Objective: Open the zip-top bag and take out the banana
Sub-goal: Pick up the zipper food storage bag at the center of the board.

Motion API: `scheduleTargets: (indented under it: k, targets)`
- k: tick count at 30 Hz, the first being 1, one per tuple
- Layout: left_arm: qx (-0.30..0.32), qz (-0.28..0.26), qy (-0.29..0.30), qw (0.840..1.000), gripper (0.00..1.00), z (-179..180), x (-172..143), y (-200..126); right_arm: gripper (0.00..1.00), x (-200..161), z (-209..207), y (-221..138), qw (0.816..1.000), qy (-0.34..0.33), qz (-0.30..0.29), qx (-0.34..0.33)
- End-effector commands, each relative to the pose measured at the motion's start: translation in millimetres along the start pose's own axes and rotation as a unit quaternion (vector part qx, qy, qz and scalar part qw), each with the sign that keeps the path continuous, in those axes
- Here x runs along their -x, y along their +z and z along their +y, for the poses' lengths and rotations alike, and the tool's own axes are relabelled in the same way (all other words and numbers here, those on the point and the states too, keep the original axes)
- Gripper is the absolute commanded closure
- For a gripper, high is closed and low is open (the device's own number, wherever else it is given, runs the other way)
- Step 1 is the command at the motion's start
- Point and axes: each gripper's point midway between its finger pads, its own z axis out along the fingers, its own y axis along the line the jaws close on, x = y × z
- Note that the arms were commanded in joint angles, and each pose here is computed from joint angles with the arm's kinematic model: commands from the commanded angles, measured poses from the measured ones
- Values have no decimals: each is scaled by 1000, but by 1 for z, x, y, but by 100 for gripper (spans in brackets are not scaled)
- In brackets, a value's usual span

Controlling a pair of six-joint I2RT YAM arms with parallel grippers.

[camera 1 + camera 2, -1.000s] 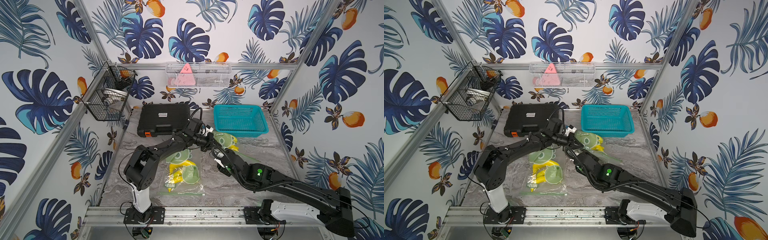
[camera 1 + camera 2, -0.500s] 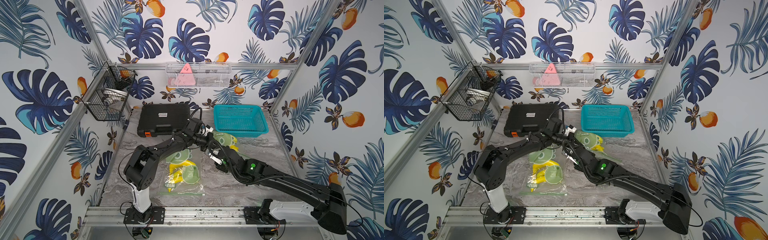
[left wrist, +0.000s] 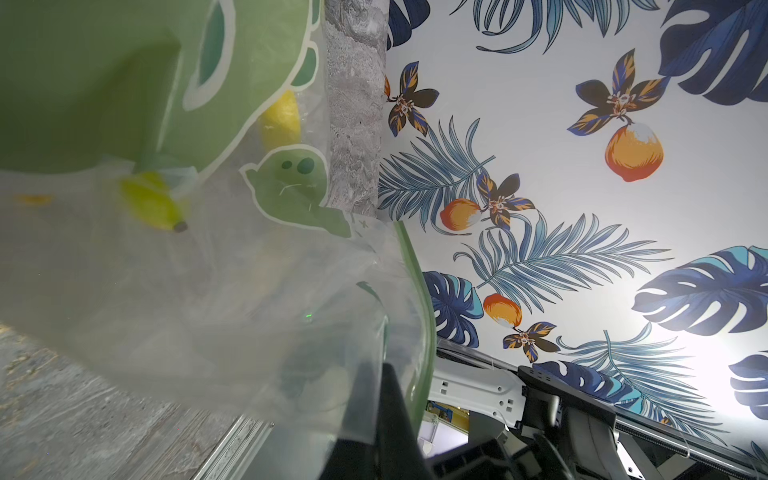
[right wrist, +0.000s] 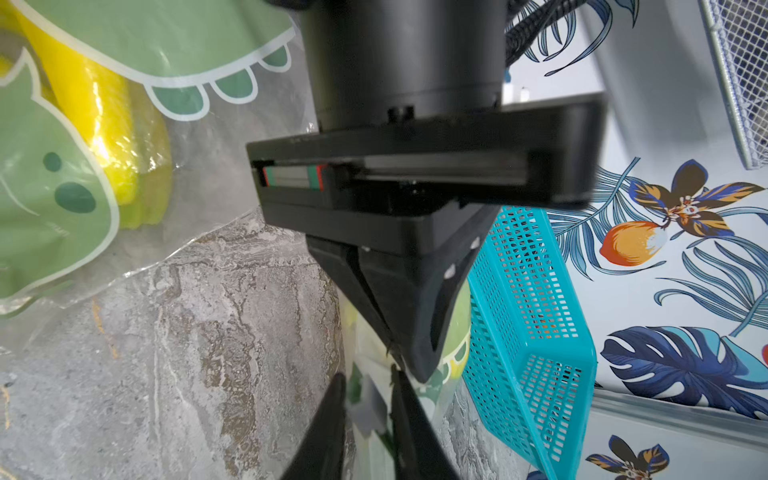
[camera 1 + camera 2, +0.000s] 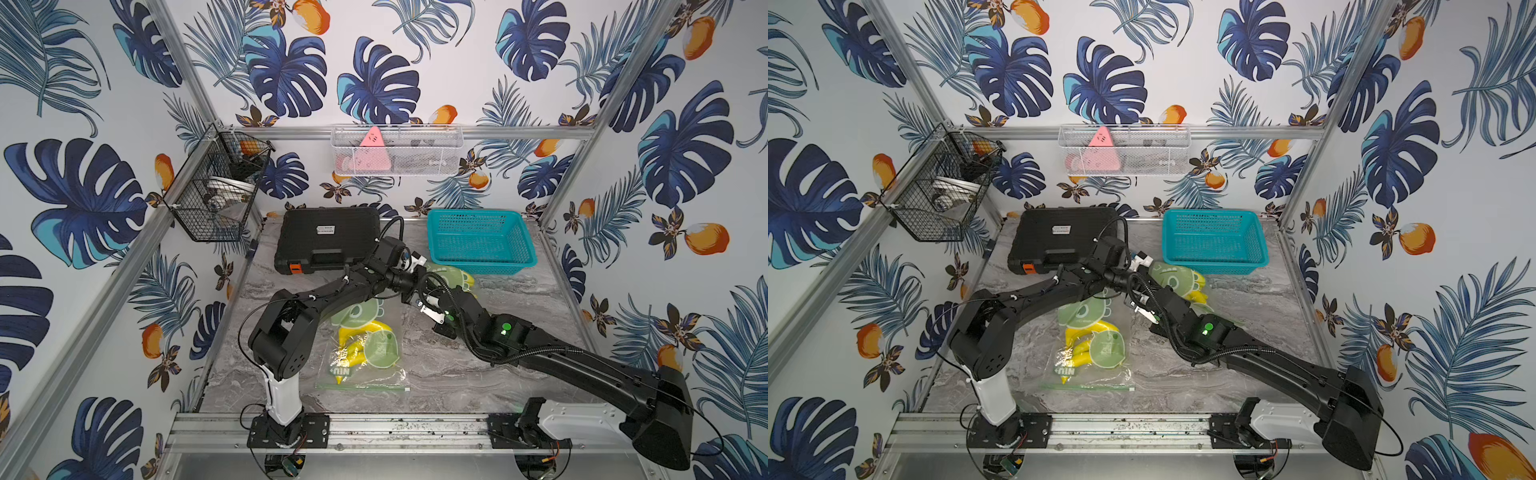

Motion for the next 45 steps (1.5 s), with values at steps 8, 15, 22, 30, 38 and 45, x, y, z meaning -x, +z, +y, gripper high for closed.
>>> scheduleTargets:
  k: [8, 15, 22, 30, 38, 45]
  targets:
    - [-42, 4, 0, 999, 100, -17, 4, 2, 100, -5, -6, -7, 998, 43, 0, 47]
    - [-21, -15, 26, 999, 52, -21, 9, -17, 100, -8, -32, -16, 992, 103, -10, 72]
    - [101, -50, 169, 979, 38, -20, 11, -55, 100, -8, -31, -16, 985, 128, 1, 117]
    - [65, -31, 213, 974, 62, -9, 0, -48, 100, -8, -44, -21, 975, 180, -13, 127]
    - [56, -62, 331, 940, 56, -24, -15, -54, 100, 5, -49, -22, 967, 204, -30, 151]
    - [70, -83, 426, 898, 56, -38, -16, -47, 100, 6, -46, -26, 964, 205, -28, 166]
